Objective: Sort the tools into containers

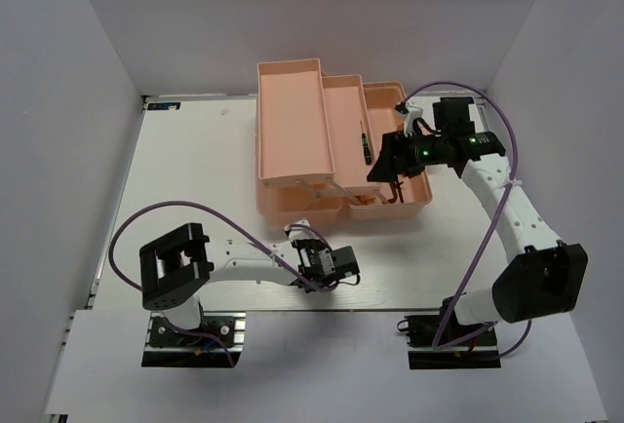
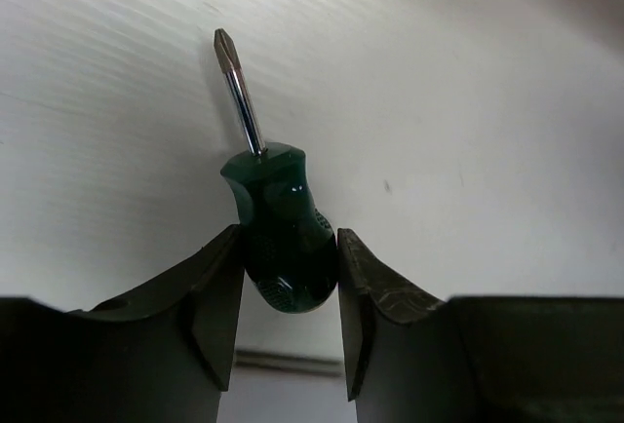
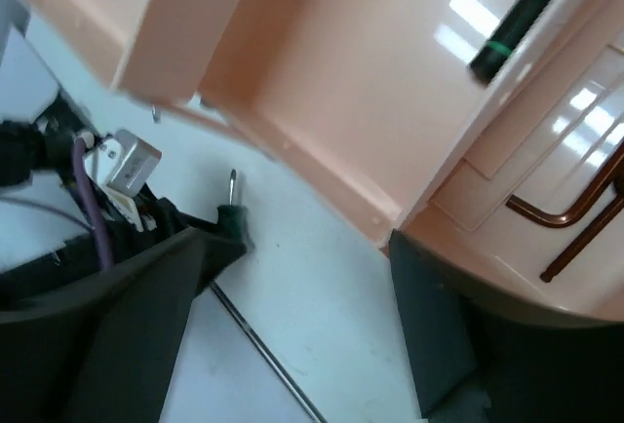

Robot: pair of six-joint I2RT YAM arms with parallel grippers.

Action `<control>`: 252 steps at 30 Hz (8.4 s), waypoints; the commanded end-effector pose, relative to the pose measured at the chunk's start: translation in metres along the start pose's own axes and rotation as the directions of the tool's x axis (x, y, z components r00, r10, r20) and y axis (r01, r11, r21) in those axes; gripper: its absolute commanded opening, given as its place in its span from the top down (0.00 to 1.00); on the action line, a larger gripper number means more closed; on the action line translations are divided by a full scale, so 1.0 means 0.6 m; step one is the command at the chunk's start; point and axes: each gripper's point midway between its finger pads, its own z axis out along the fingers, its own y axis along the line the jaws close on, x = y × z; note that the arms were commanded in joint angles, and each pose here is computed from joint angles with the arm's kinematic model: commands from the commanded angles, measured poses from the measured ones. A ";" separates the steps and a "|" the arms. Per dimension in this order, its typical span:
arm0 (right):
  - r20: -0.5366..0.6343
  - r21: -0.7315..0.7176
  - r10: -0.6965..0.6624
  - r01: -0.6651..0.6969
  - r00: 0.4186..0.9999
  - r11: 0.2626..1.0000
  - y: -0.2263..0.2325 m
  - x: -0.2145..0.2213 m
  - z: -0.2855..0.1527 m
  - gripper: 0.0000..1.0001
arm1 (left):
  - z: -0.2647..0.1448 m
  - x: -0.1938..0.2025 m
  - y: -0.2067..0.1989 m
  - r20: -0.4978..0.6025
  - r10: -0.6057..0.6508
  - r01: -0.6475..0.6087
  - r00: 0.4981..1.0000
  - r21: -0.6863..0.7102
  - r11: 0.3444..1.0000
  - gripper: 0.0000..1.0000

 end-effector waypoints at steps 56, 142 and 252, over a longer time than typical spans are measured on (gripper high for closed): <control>-0.283 -0.098 -0.598 0.597 0.750 0.796 0.335 0.294 0.396 0.21 | -0.321 -0.558 -0.229 0.676 0.374 -0.673 0.634 0.245 0.697 0.04; 0.570 -0.548 -0.706 0.834 0.421 0.055 0.385 -0.042 0.030 0.53 | -0.157 -0.372 0.148 0.427 0.149 -0.275 0.892 0.249 0.929 0.28; -0.094 -0.134 -0.899 0.890 0.427 0.436 0.254 0.098 0.219 0.12 | -0.013 -0.348 0.004 0.220 -0.489 0.041 0.844 0.883 0.468 0.67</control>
